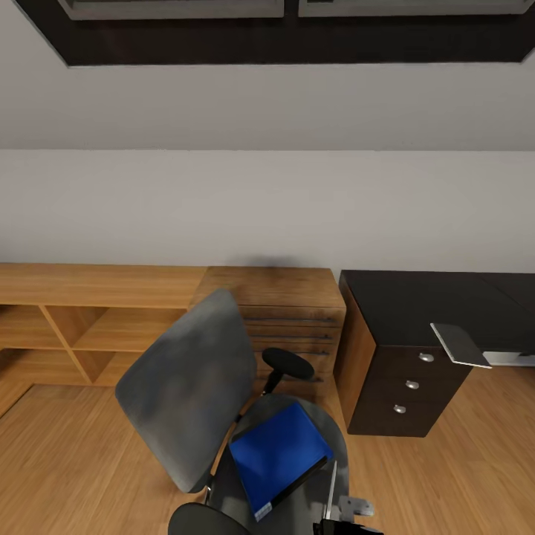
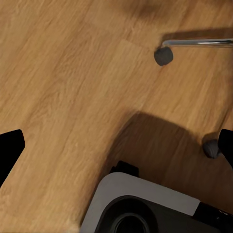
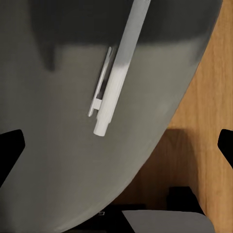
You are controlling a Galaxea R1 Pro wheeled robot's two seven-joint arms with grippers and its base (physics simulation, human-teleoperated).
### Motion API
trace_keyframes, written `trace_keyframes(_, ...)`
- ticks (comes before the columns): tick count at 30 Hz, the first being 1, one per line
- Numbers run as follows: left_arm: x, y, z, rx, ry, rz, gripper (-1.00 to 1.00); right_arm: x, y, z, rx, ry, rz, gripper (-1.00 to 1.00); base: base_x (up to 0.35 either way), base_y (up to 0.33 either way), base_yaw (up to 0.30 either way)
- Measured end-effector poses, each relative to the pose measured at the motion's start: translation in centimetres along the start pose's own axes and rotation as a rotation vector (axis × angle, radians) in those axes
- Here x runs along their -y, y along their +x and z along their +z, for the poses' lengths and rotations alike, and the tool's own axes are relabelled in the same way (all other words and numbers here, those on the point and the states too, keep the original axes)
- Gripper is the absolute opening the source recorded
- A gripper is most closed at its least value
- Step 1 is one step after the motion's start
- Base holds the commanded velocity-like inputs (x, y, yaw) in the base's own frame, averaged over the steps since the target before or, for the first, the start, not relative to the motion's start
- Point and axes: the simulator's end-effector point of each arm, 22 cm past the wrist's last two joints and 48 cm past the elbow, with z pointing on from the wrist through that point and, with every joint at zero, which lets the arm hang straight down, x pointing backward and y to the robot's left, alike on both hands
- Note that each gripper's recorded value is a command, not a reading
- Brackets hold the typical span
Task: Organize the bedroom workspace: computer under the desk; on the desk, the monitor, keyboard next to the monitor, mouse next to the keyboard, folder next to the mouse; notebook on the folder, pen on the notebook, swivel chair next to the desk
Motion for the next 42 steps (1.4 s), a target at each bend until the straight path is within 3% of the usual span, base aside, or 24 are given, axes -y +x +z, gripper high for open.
trace_keyframes(42, -0.02, -0.03, -0.01, 0.002, 0.000, 0.000, 1.00, 0.08, -0.24, 0.00, 0.011, 0.001, 0.000, 1.00, 0.042, 0.000, 0.000)
